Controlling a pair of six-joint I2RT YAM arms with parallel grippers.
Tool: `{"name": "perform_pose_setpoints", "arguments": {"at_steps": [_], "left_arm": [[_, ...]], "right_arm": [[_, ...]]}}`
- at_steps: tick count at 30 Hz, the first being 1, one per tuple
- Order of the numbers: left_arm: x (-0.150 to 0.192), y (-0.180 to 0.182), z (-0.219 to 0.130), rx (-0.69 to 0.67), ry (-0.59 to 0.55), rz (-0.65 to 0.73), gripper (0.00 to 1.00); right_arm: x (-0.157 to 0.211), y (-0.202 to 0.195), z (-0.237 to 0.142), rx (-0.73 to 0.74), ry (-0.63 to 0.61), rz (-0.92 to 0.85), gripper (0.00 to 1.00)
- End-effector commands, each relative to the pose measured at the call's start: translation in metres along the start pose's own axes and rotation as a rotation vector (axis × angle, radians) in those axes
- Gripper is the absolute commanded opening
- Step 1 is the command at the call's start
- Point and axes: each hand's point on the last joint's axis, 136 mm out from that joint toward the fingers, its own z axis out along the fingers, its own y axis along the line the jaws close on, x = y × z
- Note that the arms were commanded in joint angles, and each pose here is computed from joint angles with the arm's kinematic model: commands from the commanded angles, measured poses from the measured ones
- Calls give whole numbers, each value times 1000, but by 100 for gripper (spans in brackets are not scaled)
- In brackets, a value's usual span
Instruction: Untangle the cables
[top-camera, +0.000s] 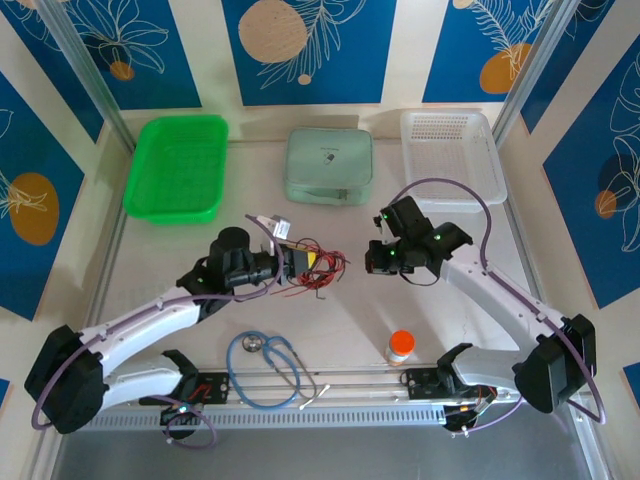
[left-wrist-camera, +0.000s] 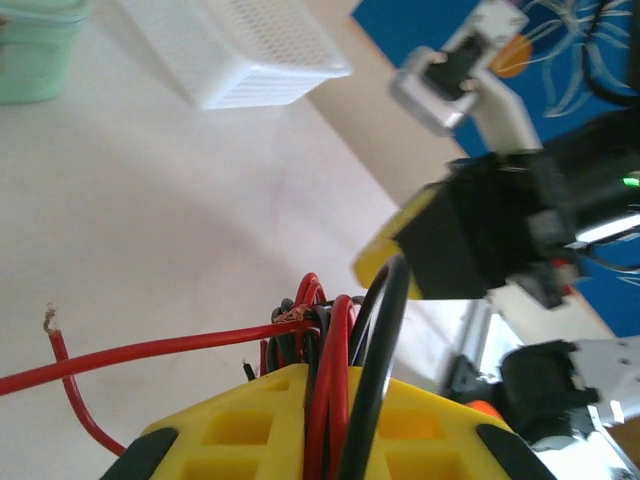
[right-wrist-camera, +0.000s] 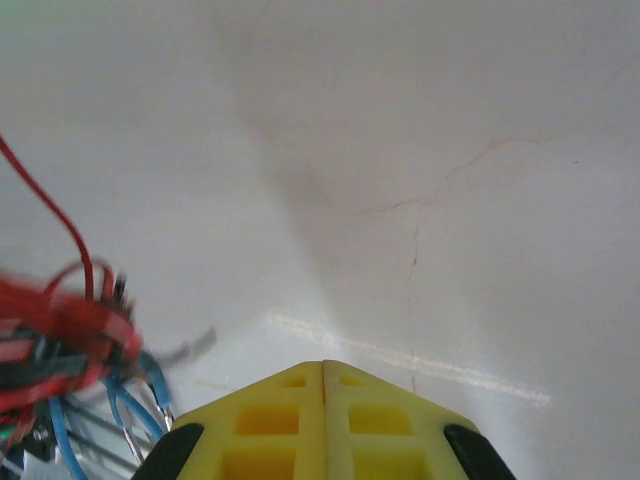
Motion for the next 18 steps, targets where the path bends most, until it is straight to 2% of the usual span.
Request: {"name": "perform_pose_setpoints", "arguments": {"at_steps": [1, 6, 12, 14, 16, 18], "left_arm": [[7, 27, 7, -116, 4, 6, 9], [36, 74, 30, -236, 55, -82, 0], [82, 136, 58, -374, 109, -237, 0], [87, 144, 60, -394, 108, -261, 13], [86, 144, 57, -407, 104, -257, 38], [79, 141, 49, -432, 105, -226, 55]], "right_arm": [[11, 13, 4, -82, 84, -47, 0], [8, 18, 25, -95, 102, 15, 0], [12, 20, 58, -48, 145, 125, 23], [12, 19, 66, -9, 147, 143, 30], [12, 18, 73, 31, 150, 154, 35], [14, 15, 78, 71, 159, 158, 37]]}}
